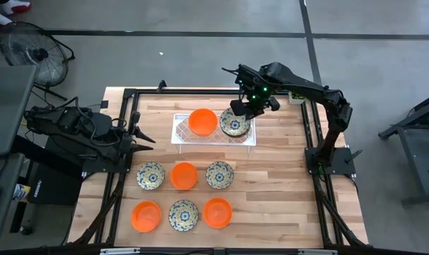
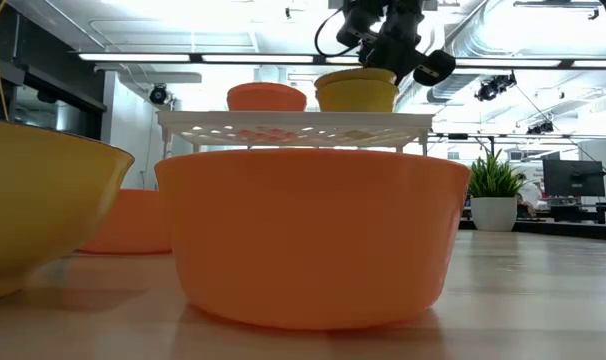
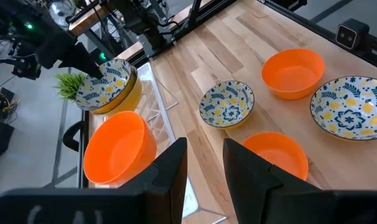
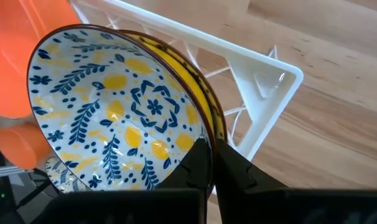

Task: Pick & Place Mini bowls
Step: Stack the yellow patterned bowl on top of the other yellow patterned bowl on the shelf, then stack the yellow patterned bowl on top of the other yellow patterned bowls on the shelf

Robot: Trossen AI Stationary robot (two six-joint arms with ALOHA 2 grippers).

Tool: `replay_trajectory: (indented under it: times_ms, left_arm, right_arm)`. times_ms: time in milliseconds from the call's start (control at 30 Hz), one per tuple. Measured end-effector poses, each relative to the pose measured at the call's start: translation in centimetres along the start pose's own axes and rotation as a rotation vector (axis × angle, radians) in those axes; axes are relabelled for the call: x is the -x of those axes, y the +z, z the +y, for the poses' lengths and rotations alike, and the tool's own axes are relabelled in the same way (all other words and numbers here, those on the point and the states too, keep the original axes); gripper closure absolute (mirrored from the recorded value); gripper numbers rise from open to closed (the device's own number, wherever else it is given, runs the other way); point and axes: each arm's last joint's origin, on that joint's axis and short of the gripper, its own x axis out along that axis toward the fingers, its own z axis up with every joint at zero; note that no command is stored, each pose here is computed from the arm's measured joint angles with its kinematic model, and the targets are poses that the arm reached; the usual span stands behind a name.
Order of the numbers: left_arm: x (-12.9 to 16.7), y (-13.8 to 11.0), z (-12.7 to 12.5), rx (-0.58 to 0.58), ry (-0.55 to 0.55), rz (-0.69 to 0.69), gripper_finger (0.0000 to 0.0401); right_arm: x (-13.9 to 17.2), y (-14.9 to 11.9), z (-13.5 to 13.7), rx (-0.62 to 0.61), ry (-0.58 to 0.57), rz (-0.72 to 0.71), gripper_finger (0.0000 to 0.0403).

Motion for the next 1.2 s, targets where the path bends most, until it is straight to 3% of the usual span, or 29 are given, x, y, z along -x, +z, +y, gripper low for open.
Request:
replay_trajectory:
  times_ms: [400, 700, 967, 1200]
  left_arm:
    - [0.0, 0.0, 0.0, 0.003, -0.002, 0.0, 0.0302]
    - [0.0, -0.1, -0.1, 0.006, -0.007, 0.009, 0.0302]
    - [0.0, -0.1, -0.1, 0.027, -0.009, 0.013, 0.0302]
    - [0.0, -0.2, -0.1, 0.036, -0.011, 0.016, 0.0302]
  right_arm:
    - [0.3, -0.2, 0.0, 0.02, 0.01, -0.008, 0.0331]
    - [3.1, -1.9, -0.6, 0.05, 0.058, -0.075, 0.0288]
    - [5.8, -7.3, 0.1, 0.163, 0.082, -0.167, 0.0286]
    - [5.7, -12.9, 1.8, 0.208, 0.058, -0.229, 0.0285]
